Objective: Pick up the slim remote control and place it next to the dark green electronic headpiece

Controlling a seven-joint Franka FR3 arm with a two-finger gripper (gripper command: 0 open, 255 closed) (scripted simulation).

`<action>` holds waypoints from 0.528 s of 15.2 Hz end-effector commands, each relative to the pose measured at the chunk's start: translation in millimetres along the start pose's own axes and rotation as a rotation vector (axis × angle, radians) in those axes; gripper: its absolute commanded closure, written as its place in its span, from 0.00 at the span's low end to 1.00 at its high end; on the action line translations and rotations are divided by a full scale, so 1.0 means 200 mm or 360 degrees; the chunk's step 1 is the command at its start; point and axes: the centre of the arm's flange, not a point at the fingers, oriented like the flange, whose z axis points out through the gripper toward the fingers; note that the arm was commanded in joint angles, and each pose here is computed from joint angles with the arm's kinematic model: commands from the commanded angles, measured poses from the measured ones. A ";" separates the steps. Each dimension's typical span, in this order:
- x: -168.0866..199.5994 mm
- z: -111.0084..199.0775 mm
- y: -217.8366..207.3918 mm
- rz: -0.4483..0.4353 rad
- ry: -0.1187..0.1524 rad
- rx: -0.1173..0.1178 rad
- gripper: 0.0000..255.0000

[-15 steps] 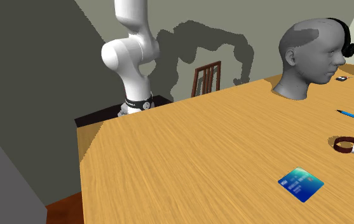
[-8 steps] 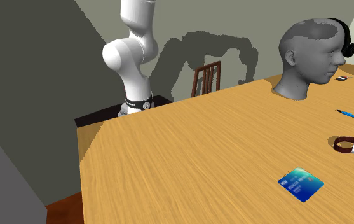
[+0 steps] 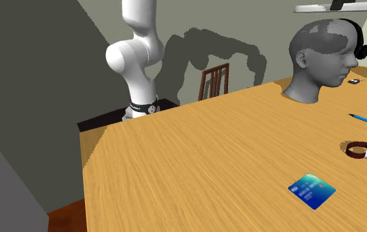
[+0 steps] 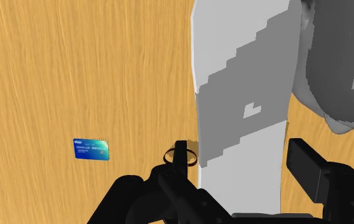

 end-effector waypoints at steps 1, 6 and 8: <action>0.00 0.05 0.00 0.0000 0.0001 0.0001 1.00; 0.00 0.18 0.00 0.0000 0.0001 0.0001 1.00; 0.00 0.23 0.00 0.0000 0.0001 0.0001 1.00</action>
